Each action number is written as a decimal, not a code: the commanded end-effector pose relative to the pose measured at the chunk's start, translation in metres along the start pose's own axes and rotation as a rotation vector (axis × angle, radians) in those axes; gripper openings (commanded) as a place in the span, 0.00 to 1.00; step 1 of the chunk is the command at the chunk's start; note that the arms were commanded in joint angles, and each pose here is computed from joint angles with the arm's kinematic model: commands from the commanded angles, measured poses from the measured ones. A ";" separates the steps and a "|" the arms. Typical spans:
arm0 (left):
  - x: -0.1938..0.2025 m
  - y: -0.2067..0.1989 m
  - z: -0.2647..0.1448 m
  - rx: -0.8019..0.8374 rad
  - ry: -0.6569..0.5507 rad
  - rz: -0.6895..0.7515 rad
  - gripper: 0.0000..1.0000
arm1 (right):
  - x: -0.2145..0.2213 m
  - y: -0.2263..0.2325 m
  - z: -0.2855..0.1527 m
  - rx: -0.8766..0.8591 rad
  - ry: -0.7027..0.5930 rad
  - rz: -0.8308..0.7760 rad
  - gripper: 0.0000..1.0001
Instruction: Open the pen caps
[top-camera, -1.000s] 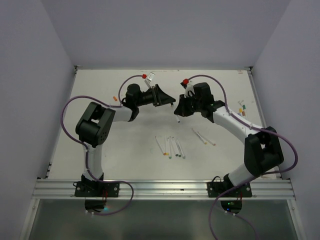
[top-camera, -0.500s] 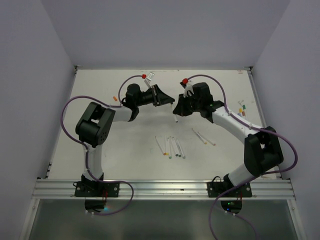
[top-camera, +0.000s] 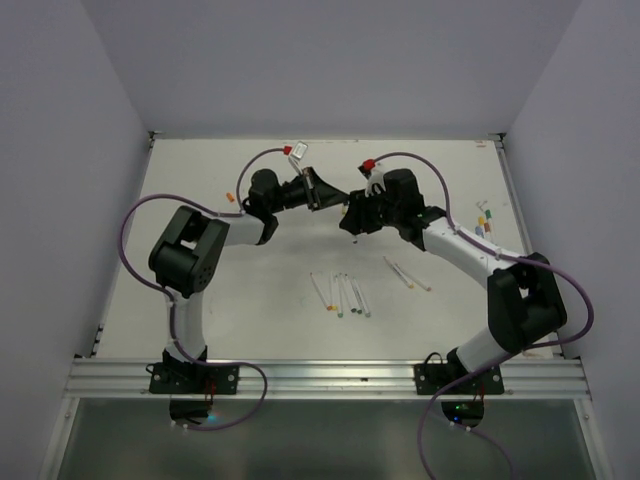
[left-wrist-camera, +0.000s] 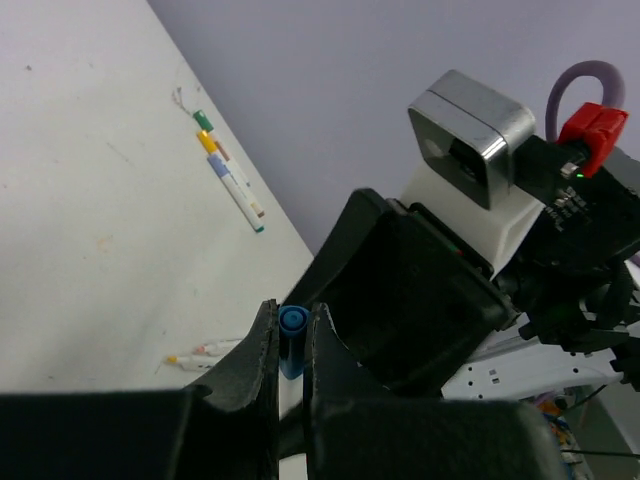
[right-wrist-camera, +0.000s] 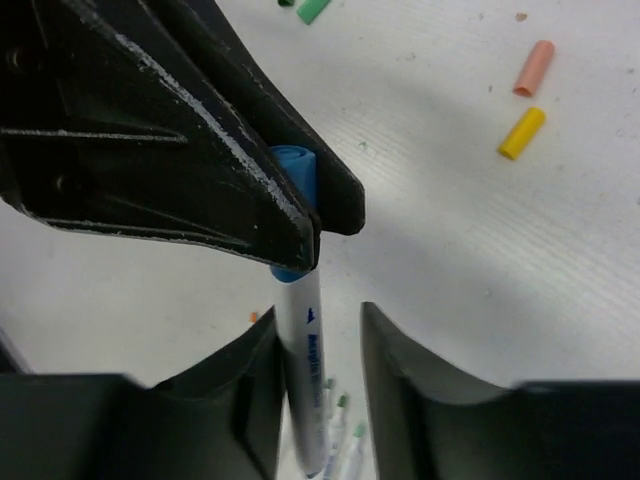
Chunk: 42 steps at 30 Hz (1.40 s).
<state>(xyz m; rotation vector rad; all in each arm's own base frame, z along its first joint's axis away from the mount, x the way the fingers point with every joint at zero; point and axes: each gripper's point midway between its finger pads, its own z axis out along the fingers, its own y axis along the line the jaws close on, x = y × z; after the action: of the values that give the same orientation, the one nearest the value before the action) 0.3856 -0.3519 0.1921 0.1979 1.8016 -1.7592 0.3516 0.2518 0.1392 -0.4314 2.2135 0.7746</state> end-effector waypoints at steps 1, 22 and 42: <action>-0.012 -0.045 -0.003 0.133 -0.041 0.052 0.00 | -0.028 0.008 0.002 -0.009 -0.093 -0.027 0.33; -0.168 0.000 -0.034 -0.014 -0.385 0.016 0.00 | 0.082 -0.002 -0.041 0.195 0.061 0.023 0.00; -0.063 0.193 -0.055 -0.805 0.055 0.077 0.00 | 0.131 -0.057 -0.050 0.464 0.347 -0.046 0.05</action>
<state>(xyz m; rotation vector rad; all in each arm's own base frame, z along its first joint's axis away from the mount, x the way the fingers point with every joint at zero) 0.5118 -0.2718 0.0672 -0.0569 2.2893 -0.9880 0.2666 0.1730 0.0520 -0.3975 2.5862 0.1862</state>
